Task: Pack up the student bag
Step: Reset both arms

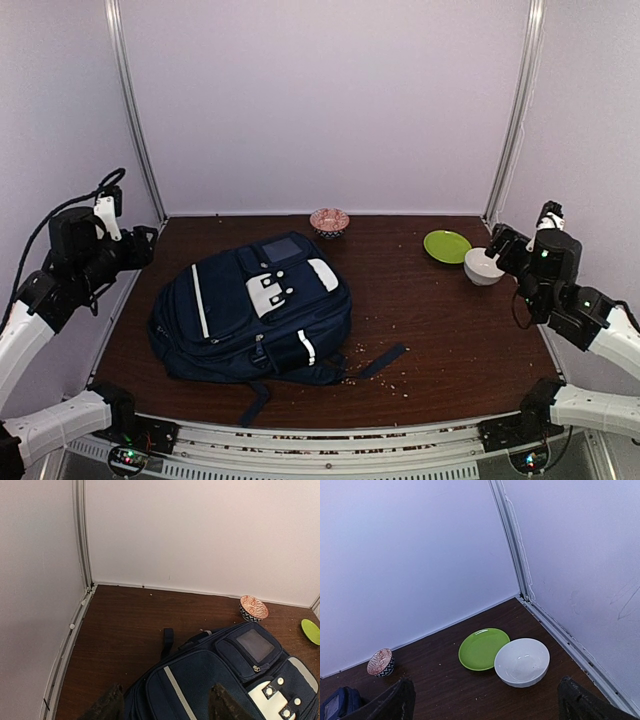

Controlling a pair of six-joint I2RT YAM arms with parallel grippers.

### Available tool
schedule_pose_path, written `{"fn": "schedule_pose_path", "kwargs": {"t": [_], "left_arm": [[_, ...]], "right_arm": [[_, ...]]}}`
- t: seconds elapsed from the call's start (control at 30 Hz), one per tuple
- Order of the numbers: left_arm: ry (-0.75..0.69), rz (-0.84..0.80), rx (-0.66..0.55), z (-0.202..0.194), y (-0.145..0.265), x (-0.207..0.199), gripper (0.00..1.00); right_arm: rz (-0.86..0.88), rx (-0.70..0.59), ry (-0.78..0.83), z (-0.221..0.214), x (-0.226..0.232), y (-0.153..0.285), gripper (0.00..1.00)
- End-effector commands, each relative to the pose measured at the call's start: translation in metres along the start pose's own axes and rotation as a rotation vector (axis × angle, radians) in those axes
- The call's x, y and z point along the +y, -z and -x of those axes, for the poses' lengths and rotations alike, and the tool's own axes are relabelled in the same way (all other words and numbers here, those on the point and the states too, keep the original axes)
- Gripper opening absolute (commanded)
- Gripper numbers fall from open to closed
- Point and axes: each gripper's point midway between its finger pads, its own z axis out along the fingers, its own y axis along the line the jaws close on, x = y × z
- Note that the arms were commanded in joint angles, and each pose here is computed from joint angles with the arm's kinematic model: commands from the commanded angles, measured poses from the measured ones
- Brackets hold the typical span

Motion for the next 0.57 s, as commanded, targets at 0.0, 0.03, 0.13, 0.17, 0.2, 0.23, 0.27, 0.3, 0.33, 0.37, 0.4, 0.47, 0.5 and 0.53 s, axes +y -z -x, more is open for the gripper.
{"fn": "schedule_pose_path", "kwargs": {"t": [0.0, 0.03, 0.13, 0.17, 0.2, 0.23, 0.27, 0.3, 0.33, 0.37, 0.4, 0.47, 0.5, 0.53], "left_arm": [[0.01, 0.005, -0.04, 0.0077, -0.0017, -0.0001, 0.98], [0.007, 0.009, -0.035, 0.0073, -0.0024, 0.0003, 0.98], [-0.001, 0.015, -0.034, 0.0079, -0.0027, 0.001, 0.98], [-0.002, 0.02, -0.035, 0.0079, -0.0027, 0.002, 0.98], [0.0, 0.026, -0.038, 0.0081, -0.0024, 0.0032, 0.98], [0.0, 0.031, -0.038, 0.0081, -0.0025, 0.004, 0.98], [0.001, 0.034, -0.038, 0.0079, -0.0027, 0.0046, 0.98], [0.002, 0.033, -0.04, 0.0084, -0.0025, 0.0045, 0.98], [0.002, 0.03, -0.038, 0.0078, -0.0027, 0.004, 0.98], [0.001, 0.026, -0.037, 0.0075, -0.0031, 0.0031, 0.98], [-0.001, 0.024, -0.036, 0.0074, -0.0031, 0.0027, 0.98], [-0.002, 0.025, -0.04, 0.008, -0.0022, 0.0031, 0.97], [0.0, 0.031, -0.045, 0.0086, -0.0017, 0.0045, 0.97], [0.002, 0.038, -0.049, 0.0098, -0.0006, 0.0058, 0.98]], "right_arm": [[-0.036, -0.017, -0.007, 0.0071, -0.0054, 0.0, 1.0], [-0.03, -0.019, -0.002, 0.0067, -0.0049, -0.0001, 0.99], [-0.021, -0.023, 0.004, 0.0049, -0.0048, 0.0, 0.99], [-0.024, -0.024, 0.005, 0.0042, -0.0055, -0.0001, 0.99], [-0.027, -0.026, 0.007, 0.0043, -0.0063, -0.0001, 1.0], [-0.032, -0.027, 0.012, 0.004, -0.0072, -0.0003, 1.0], [-0.035, -0.029, 0.015, 0.0045, -0.0078, -0.0003, 0.99], [-0.035, -0.029, 0.021, 0.004, -0.0079, -0.0005, 1.0], [-0.035, -0.028, 0.028, 0.0031, -0.0078, -0.0008, 1.0], [-0.035, -0.029, 0.029, 0.003, -0.0079, -0.0009, 1.0], [-0.035, -0.026, 0.031, 0.0021, -0.0077, -0.0012, 1.0], [-0.028, -0.023, 0.03, 0.0017, -0.0063, -0.0013, 1.0], [-0.026, -0.023, 0.03, 0.0019, -0.0059, -0.0013, 0.99], [-0.023, -0.021, 0.031, 0.0012, -0.0055, -0.0014, 0.99]]}}
